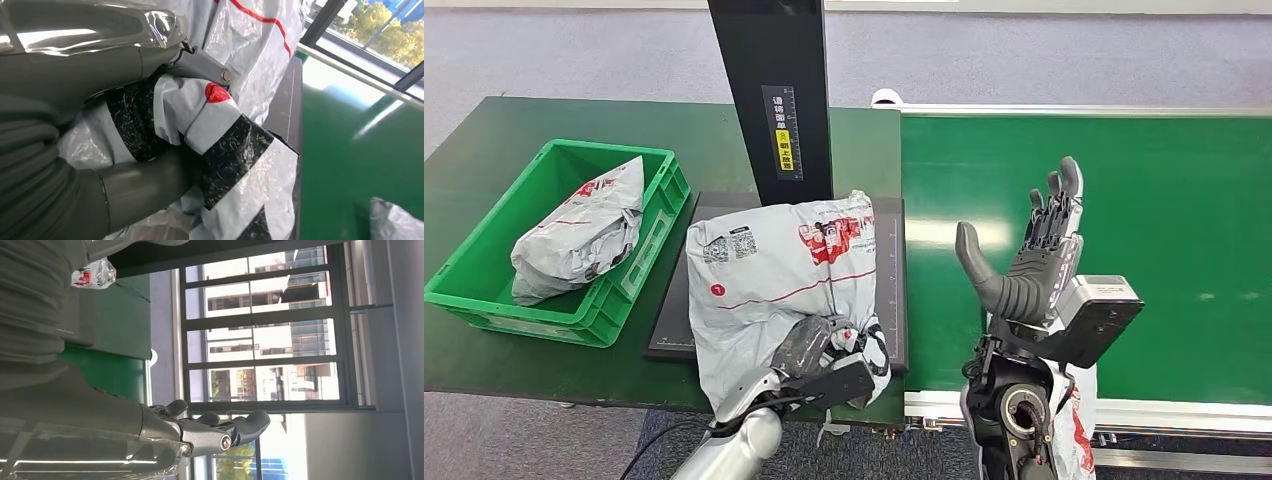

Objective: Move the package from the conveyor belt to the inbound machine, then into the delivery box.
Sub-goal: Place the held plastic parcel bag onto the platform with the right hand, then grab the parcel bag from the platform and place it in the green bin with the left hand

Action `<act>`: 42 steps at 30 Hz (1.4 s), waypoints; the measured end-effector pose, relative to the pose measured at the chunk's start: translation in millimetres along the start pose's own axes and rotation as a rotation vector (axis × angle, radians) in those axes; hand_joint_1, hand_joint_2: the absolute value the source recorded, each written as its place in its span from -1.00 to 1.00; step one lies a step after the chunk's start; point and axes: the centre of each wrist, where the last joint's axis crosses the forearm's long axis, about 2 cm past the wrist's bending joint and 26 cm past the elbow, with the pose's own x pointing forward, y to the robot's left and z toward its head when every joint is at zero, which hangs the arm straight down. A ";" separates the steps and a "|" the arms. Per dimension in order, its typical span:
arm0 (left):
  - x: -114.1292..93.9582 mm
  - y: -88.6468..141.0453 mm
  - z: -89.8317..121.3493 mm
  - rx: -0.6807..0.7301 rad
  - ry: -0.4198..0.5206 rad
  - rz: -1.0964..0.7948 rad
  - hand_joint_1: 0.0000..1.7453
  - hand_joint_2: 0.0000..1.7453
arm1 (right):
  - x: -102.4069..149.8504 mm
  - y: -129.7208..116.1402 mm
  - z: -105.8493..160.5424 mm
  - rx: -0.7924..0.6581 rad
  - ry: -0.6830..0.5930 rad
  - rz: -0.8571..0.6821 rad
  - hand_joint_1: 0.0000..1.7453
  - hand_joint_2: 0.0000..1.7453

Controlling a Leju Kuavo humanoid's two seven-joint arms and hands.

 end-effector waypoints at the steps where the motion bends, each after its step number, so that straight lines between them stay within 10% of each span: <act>1: 0.3 0.7 1.1 0.009 -0.006 0.026 1.00 1.00 | 0.0 -0.3 0.0 -0.002 0.000 0.000 -1.00 1.00; 9: 14.8 41.6 22.7 0.298 -0.204 0.331 1.00 1.00 | -2.1 -4.0 4.6 -0.037 -0.005 0.020 -1.00 1.00; 14: 31.9 107.3 44.0 0.562 -0.346 0.224 1.00 1.00 | -5.4 -9.4 13.0 -0.065 -0.002 0.043 -1.00 1.00; 28: 76.2 192.1 92.0 1.232 -0.708 -0.226 1.00 1.00 | -9.9 -17.8 22.2 -0.120 0.015 0.052 -1.00 1.00; 42: 22.1 326.9 39.5 1.465 -0.497 -0.211 1.00 1.00 | -37.3 9.0 51.0 -0.031 0.201 -0.063 -1.00 1.00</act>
